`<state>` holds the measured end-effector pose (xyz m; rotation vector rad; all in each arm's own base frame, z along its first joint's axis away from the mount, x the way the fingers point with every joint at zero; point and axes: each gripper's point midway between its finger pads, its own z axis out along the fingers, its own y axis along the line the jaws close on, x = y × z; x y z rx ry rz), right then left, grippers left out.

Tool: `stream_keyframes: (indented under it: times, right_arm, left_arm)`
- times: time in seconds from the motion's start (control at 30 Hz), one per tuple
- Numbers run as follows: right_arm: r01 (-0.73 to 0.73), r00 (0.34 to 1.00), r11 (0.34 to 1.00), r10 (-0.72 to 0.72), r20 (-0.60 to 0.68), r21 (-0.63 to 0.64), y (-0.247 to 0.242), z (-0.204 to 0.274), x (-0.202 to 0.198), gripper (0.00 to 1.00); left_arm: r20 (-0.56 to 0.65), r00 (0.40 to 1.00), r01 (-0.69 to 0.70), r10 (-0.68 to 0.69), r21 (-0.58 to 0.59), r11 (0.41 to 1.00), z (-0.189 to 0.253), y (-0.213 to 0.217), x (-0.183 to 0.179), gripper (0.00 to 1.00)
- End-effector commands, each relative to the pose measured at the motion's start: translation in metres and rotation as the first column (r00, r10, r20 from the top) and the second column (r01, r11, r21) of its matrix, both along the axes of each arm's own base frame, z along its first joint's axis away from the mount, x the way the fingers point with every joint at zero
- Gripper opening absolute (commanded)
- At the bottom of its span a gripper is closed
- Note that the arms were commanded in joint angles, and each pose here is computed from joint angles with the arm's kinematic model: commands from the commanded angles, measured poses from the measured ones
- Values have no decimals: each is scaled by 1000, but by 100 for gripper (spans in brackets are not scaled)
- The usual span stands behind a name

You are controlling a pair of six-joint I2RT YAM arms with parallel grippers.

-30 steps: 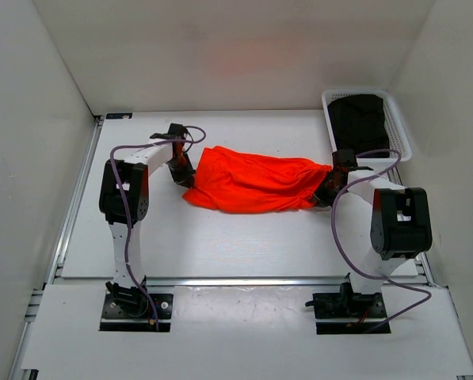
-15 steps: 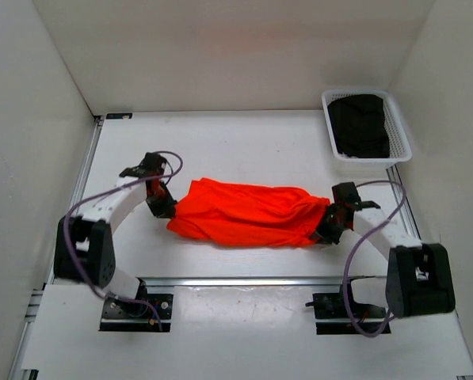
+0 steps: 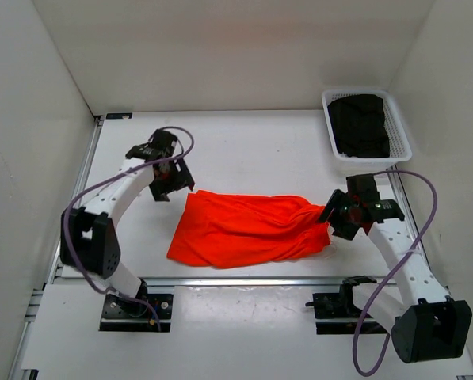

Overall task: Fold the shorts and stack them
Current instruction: Fold the shorts

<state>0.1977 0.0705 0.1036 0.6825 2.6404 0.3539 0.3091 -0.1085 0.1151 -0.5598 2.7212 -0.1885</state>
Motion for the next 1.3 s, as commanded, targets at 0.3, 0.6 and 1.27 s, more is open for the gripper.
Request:
stream_keyframes:
  times: [0.3, 0.6, 1.27]
  right_arm:
    - [44, 998, 999, -43, 34, -25, 2, 22, 59, 65]
    - [29, 999, 999, -29, -39, 15, 18, -5, 78, 56]
    - [55, 997, 998, -56, -49, -23, 11, -19, 80, 0]
  left_arm:
    - [-84, 969, 241, -232, 113, 964, -45, -53, 72, 100]
    - [-117, 961, 263, -250, 122, 957, -67, -60, 90, 87]
    - [-138, 952, 287, -271, 110, 951, -76, -63, 90, 46]
